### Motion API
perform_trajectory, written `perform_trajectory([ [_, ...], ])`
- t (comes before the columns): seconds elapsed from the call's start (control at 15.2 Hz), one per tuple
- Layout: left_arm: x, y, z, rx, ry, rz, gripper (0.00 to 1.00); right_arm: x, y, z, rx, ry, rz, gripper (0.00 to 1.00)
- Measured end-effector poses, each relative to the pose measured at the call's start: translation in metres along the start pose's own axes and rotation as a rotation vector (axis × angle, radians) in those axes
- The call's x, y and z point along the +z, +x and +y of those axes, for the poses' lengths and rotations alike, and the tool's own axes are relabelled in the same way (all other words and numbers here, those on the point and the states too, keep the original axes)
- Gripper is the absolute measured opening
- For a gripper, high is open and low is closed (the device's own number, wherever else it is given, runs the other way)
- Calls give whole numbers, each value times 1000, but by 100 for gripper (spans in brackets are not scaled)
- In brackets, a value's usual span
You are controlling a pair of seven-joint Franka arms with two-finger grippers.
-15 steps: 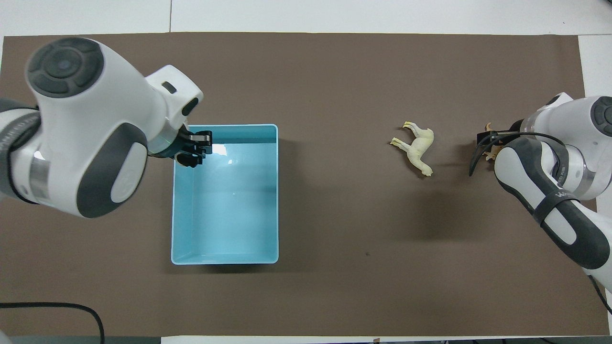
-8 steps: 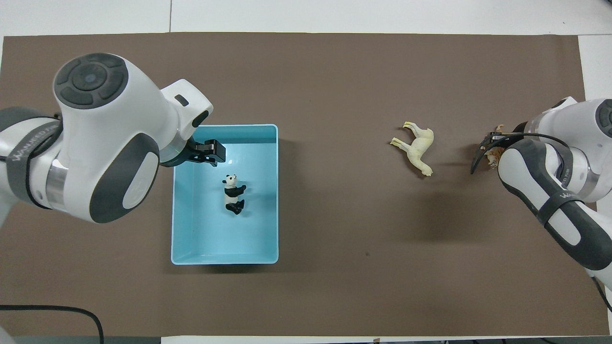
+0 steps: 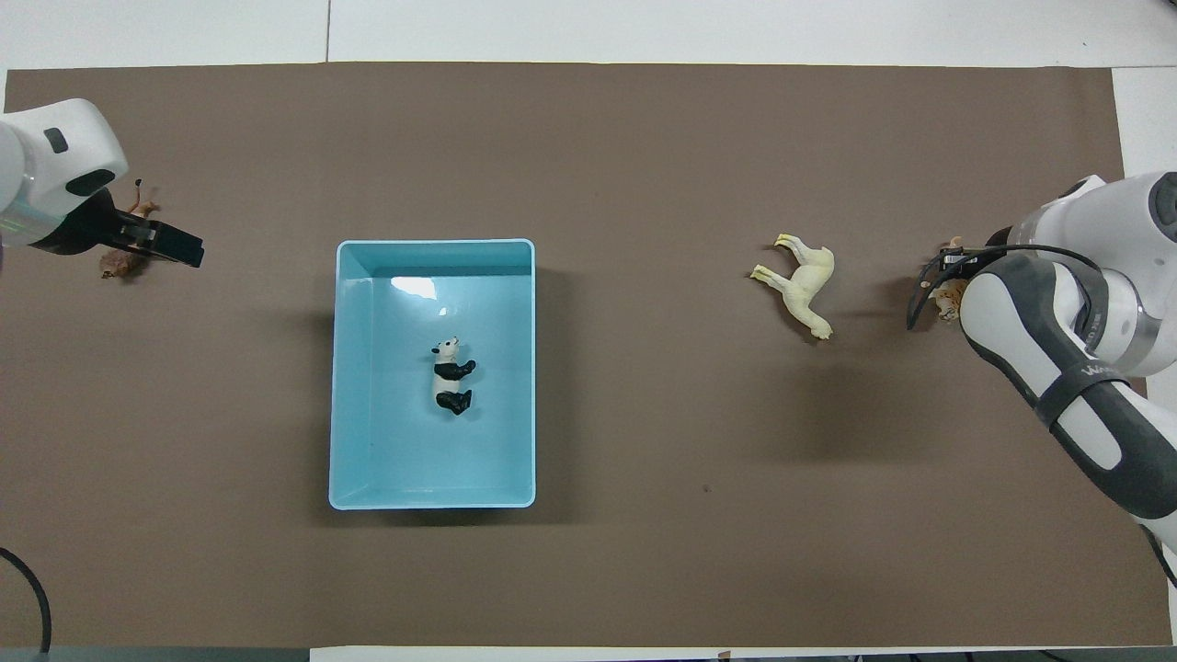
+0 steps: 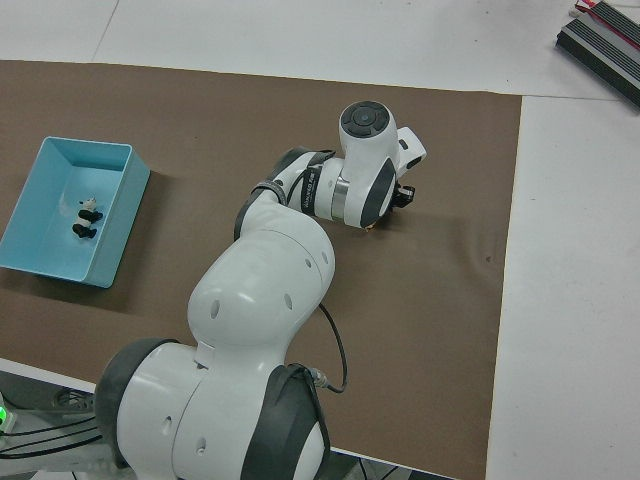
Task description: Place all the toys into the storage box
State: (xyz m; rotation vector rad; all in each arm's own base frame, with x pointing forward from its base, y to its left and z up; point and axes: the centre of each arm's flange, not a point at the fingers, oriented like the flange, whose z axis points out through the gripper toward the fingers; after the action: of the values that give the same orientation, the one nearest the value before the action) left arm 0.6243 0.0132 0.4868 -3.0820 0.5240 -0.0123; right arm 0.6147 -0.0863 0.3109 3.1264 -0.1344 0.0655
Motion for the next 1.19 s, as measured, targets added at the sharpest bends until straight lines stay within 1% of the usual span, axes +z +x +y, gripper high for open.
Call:
perform_trajectory([
  [0.07, 11, 0, -26, 16, 3, 9, 100, -21, 9, -12, -9, 3, -19, 38],
  [0.2, 35, -6, -74, 19, -1, 13, 100, -77, 24, -51, 20, 8, -42, 38],
  [0.33, 64, -1, -106, 0, 5, 35, 100, -139, 28, -119, 94, 9, -51, 38],
  [0.46, 95, 7, -123, -18, 10, 55, 100, -187, 16, -208, 192, 9, -48, 38],
  [0.59, 121, 9, -138, -52, 10, 52, 100, -217, -9, -304, 293, 23, -21, 38],
  [0.66, 131, 8, -145, -72, 14, 50, 100, -225, -24, -349, 343, 41, -8, 38],
  [0.79, 144, 7, -154, -92, 22, 52, 100, -236, -58, -427, 421, 82, -7, 38],
  [0.99, 148, 7, -155, -101, 23, 53, 100, -242, -125, -526, 416, 122, -7, 38],
  [1.06, 149, 7, -155, -104, 23, 53, 100, -235, -150, -555, 408, 117, -6, 38],
  [1.19, 154, 6, -153, -117, 20, 48, 100, -197, -191, -610, 384, 99, 20, 38],
])
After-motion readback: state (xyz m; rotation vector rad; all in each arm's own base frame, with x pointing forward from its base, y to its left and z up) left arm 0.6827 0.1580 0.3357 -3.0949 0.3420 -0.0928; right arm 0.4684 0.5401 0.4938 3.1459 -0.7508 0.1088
